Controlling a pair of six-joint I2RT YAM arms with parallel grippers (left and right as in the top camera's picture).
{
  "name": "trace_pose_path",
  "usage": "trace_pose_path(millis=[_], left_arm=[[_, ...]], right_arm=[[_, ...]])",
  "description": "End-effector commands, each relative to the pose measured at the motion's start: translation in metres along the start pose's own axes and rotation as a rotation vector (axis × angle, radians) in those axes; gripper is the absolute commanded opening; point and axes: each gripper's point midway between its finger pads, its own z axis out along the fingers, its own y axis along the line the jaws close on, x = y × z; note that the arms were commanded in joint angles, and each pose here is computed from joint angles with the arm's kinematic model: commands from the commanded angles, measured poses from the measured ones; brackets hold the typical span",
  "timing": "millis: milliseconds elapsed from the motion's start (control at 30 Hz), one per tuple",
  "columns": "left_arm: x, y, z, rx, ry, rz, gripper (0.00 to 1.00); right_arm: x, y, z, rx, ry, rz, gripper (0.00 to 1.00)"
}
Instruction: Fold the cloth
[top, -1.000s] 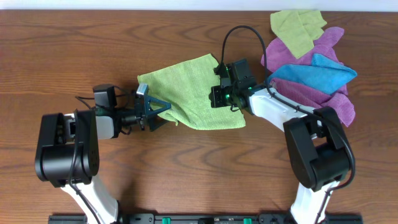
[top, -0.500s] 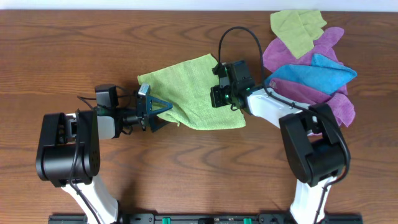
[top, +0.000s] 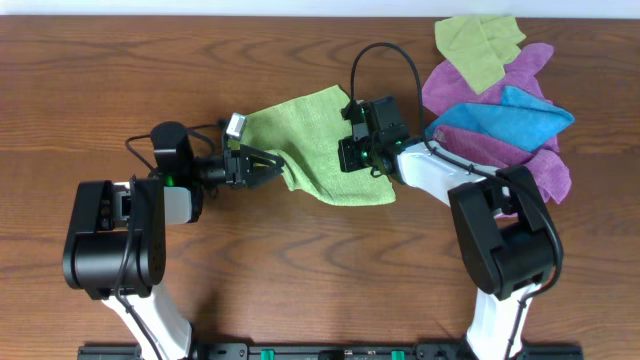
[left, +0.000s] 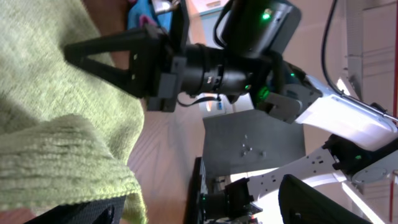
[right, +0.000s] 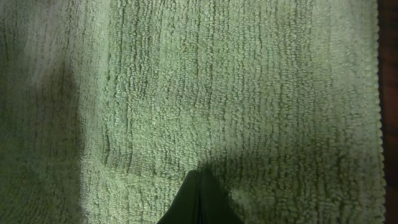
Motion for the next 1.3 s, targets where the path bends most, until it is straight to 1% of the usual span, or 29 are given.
trace_pose_path(millis=[0,67,100,133,200,233,333,467,533,600,633,667,733,767,1000,1100,1267], left_arm=[[-0.001,-0.007,0.0,0.01,0.011,0.009,0.86],[-0.001,-0.007,0.0,0.01,0.012,-0.01,0.91],[0.0,-0.007,0.002,0.011,0.016,-0.042,0.95],[0.001,-0.007,0.003,0.012,0.022,-0.074,0.97],[0.002,-0.008,0.006,0.013,0.03,-0.103,0.98],[0.003,-0.009,0.008,0.014,0.036,-0.134,0.96],[0.006,-0.015,0.016,0.02,0.061,-0.194,0.96],[0.011,-0.033,0.033,0.037,0.112,-0.196,0.96],[0.017,-0.045,0.042,0.05,0.145,-0.173,0.96],[0.026,-0.059,0.055,0.071,0.187,-0.105,0.96],[0.03,-0.06,0.06,0.075,0.204,-0.106,0.96],[0.034,-0.061,0.064,0.079,0.218,-0.098,0.98],[0.037,-0.062,0.067,0.085,0.229,-0.066,1.0],[0.037,-0.062,0.067,0.086,0.228,-0.059,0.95],[0.036,-0.062,0.067,0.088,0.226,-0.039,0.96],[0.033,-0.061,0.063,0.09,0.21,0.014,0.95],[0.018,-0.057,0.045,0.08,0.145,0.113,0.97]], right_arm=[[0.003,-0.005,0.005,0.022,0.014,-0.014,0.01],[0.005,-0.005,0.005,0.024,0.025,-0.012,0.01],[0.006,-0.005,0.005,0.025,0.029,-0.011,0.01],[0.008,-0.006,0.005,0.026,0.034,-0.009,0.01],[0.008,-0.006,0.005,0.026,0.035,-0.009,0.01],[0.008,-0.006,0.005,0.026,0.035,-0.009,0.01],[0.008,-0.006,0.005,0.026,0.034,-0.009,0.01],[0.008,-0.006,0.005,0.026,0.035,-0.009,0.01],[0.008,-0.006,0.005,0.026,0.035,-0.009,0.01],[0.008,-0.006,0.005,0.026,0.035,-0.009,0.01],[0.008,-0.006,0.005,0.027,0.035,-0.009,0.01],[0.008,-0.006,0.005,0.027,0.036,-0.009,0.01],[0.009,-0.006,0.005,0.028,0.039,-0.008,0.01],[0.009,-0.006,0.005,0.029,0.041,-0.007,0.01],[0.004,-0.026,0.001,0.072,0.025,0.02,0.01],[0.001,-0.038,-0.002,0.086,0.016,0.041,0.01],[-0.008,-0.049,-0.007,0.097,-0.002,0.064,0.01]])
